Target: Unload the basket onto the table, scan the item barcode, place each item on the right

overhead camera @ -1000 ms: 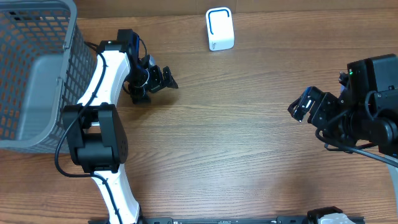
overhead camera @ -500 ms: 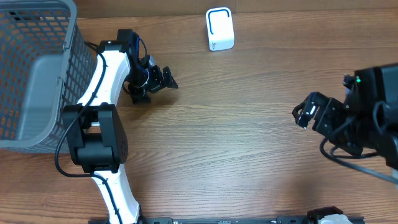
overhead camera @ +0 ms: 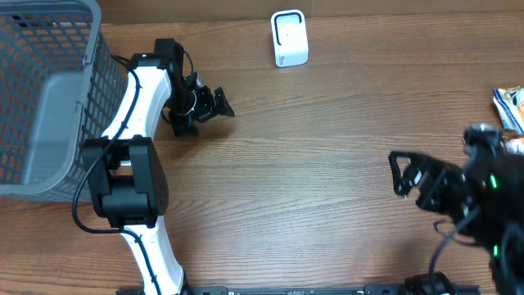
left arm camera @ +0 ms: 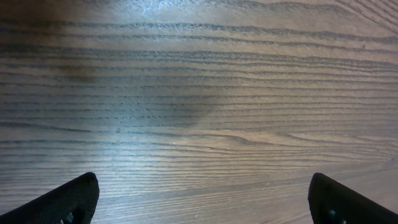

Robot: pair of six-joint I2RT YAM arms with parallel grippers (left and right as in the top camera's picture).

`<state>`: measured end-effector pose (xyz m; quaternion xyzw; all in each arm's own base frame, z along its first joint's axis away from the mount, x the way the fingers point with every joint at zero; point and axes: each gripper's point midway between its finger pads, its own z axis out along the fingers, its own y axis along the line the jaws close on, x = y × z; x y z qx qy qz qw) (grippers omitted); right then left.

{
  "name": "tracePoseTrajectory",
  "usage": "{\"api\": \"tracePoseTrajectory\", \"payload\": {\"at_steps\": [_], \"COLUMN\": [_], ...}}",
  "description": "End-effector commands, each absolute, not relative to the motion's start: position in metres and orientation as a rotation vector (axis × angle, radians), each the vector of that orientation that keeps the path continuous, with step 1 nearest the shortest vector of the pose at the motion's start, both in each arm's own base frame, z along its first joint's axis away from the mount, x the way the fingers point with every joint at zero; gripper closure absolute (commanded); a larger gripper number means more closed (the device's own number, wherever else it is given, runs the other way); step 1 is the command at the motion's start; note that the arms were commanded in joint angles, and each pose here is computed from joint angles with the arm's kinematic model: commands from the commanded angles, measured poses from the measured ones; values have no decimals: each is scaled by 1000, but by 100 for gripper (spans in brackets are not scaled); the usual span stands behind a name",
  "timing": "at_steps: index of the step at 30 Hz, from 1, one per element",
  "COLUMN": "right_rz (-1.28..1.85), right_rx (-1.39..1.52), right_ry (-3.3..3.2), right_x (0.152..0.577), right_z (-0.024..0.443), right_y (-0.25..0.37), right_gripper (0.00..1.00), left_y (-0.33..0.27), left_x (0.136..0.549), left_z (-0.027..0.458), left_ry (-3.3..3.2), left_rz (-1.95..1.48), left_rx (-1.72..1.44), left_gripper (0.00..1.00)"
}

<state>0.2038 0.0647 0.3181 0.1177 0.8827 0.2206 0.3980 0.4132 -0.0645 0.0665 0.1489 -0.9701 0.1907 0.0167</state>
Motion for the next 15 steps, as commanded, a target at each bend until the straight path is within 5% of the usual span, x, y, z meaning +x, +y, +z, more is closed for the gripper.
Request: {"api": "tracePoseTrajectory", "payload": {"at_steps": [1,15], "right_rz": [511,417], "right_rx": [160,89], "right_ry": [2115,1739], "right_x": [190,199], "right_z": [309,266], "right_y": [60,44], "right_gripper": [0,0], "left_y": [-64,-64], "left_x": [418,418], "left_z": [73,73], "left_ry": [-3046,-3046], "left_rz": [598,598], "left_rx": [432,432], "left_gripper": [0,0]}}
